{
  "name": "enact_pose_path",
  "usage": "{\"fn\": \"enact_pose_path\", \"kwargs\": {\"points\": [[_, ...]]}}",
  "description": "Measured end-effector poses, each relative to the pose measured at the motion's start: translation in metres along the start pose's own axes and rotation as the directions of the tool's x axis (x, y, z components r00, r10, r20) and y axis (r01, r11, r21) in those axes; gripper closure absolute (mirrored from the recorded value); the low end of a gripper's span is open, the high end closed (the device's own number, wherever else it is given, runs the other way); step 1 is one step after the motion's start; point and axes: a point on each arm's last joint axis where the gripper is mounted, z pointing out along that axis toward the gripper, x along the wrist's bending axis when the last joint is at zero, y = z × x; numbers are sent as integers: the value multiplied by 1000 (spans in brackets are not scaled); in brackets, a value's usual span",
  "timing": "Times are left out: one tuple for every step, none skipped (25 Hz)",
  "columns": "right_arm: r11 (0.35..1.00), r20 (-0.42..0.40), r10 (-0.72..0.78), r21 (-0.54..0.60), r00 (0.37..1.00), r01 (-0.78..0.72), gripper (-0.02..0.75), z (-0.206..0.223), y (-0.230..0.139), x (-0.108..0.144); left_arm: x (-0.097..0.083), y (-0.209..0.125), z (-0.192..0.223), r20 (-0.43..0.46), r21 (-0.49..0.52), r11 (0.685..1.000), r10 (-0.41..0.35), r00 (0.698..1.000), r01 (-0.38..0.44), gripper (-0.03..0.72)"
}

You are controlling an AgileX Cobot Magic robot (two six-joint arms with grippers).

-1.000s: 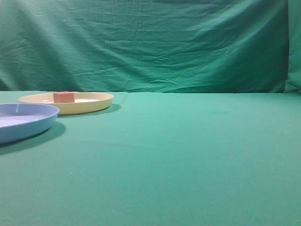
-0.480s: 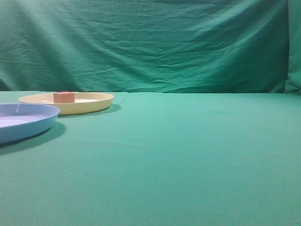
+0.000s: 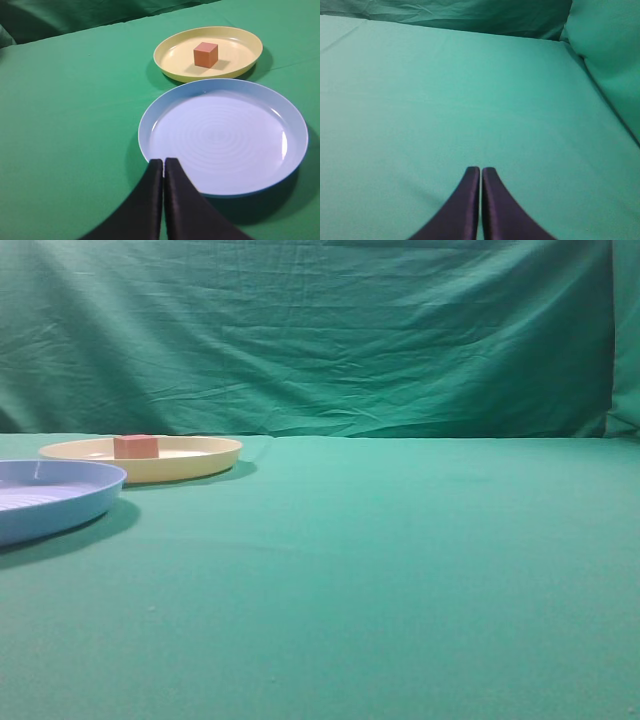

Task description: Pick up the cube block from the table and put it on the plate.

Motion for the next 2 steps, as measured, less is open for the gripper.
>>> {"fn": "enact_pose_path", "kwargs": {"points": [[1000, 0, 0, 0, 1000, 0, 738, 0, 0, 0, 0, 0, 0, 0, 0, 1000, 0, 1000, 0, 688], [1000, 0, 0, 0, 1000, 0, 738, 0, 0, 0, 0, 0, 0, 0, 0, 1000, 0, 1000, 0, 688]]}}
